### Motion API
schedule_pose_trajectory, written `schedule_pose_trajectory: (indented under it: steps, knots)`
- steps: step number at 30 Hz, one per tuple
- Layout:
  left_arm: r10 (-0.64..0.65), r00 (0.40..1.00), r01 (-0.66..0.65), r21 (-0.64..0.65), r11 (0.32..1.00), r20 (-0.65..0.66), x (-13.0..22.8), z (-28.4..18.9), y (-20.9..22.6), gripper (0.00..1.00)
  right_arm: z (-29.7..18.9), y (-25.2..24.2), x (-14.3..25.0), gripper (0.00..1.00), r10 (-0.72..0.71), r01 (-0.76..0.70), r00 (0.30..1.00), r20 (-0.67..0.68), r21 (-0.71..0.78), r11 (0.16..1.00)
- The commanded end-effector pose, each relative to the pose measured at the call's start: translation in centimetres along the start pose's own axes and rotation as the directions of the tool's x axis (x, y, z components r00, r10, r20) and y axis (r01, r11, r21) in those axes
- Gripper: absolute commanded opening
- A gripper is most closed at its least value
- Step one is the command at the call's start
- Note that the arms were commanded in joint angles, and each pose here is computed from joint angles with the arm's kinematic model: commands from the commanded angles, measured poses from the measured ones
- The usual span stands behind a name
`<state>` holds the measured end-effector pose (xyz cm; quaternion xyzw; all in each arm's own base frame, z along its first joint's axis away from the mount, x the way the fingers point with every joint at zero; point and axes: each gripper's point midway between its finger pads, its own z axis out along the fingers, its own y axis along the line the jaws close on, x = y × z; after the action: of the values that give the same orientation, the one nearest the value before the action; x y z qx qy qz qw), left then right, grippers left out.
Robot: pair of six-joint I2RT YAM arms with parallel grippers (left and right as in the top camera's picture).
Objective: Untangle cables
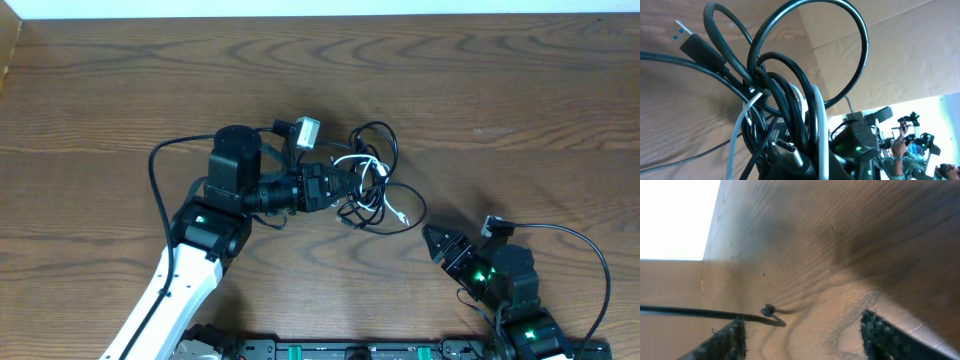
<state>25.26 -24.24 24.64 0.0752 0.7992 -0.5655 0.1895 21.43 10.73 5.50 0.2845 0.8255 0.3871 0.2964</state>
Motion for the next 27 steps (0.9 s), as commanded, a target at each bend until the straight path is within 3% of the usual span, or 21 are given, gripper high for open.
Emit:
schedule_pose_trajectory:
  steps: [1,3,5,12,17,27]
  knots:
    - [0.043,0.999,-0.042,0.022,0.999,-0.014,-0.5,0.3,-0.6,0.08,0.0,-0.1,0.3,0.77,-0.016,0.016,1.000,-0.013,-0.003,1.000]
    - [0.024,1.000,-0.024,-0.013,1.000,-0.001,-0.9,0.7,0.5,0.08,0.0,0.4,0.7,0.78,-0.022,0.021,0.999,-0.041,-0.027,0.999]
    - [0.004,1.000,-0.004,-0.031,1.000,-0.004,-1.0,1.0,1.3,0.08,-0.1,1.3,1.5,0.70,-0.028,0.022,0.996,-0.088,-0.074,0.997]
    - [-0.060,0.997,0.058,-0.046,0.997,-0.054,-0.1,2.6,2.6,0.08,-2.1,7.6,4.3,0.63,-0.113,0.004,0.956,-0.269,-0.375,0.927]
    - [-0.007,0.996,0.006,-0.009,1.000,-0.089,0.9,3.8,1.3,0.08,-2.4,8.3,4.3,0.57,0.001,-0.126,0.946,-0.325,-0.364,0.923]
    - [0.052,0.987,-0.047,0.035,0.998,-0.151,2.9,5.1,-0.3,0.08,-1.8,8.3,2.0,0.58,0.017,-0.085,0.982,-0.187,-0.362,0.928]
